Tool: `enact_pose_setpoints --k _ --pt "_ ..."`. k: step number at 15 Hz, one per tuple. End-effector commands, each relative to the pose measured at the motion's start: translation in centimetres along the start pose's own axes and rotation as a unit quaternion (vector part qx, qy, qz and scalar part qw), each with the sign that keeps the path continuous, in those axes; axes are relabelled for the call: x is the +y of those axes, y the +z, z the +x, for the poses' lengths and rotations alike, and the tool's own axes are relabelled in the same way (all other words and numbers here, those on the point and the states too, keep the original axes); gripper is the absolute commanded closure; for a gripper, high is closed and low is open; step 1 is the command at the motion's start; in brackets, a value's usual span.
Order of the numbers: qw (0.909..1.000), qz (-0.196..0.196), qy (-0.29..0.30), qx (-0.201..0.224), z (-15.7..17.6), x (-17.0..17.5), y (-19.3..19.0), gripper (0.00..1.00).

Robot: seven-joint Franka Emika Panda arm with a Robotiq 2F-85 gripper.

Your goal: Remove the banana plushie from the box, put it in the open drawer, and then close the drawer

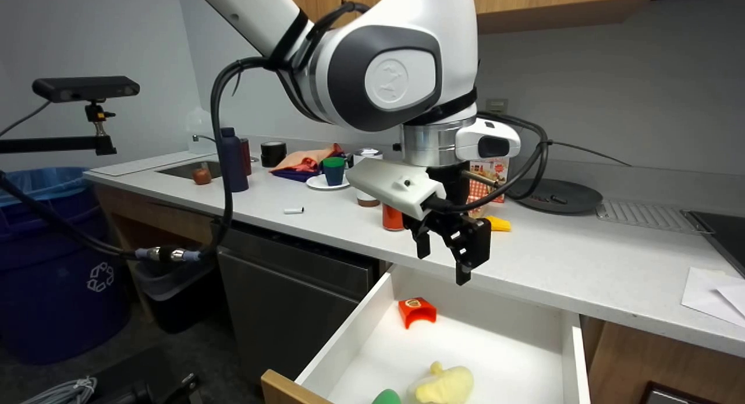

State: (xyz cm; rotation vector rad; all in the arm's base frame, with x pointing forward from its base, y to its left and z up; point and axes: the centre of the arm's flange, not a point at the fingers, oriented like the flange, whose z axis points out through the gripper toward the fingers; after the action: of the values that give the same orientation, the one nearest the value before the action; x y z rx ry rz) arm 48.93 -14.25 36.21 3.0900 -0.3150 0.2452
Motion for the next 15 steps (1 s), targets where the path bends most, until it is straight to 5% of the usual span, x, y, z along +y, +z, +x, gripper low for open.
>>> enact_pose_setpoints --k 1,2,3,7,15 --pt "0.9996 -0.028 -0.006 -0.004 0.0 0.3 -0.1 0.00" --pt "0.9991 -0.040 -0.009 -0.011 -0.1 0.3 -0.1 0.00" --pt "0.9986 -0.048 -0.012 -0.021 4.6 -4.8 -1.1 0.00" --pt "0.9930 -0.089 0.002 -0.078 5.2 -6.1 -1.5 0.00" --pt "0.9606 -0.163 0.055 -0.218 0.2 -0.8 2.4 0.00"
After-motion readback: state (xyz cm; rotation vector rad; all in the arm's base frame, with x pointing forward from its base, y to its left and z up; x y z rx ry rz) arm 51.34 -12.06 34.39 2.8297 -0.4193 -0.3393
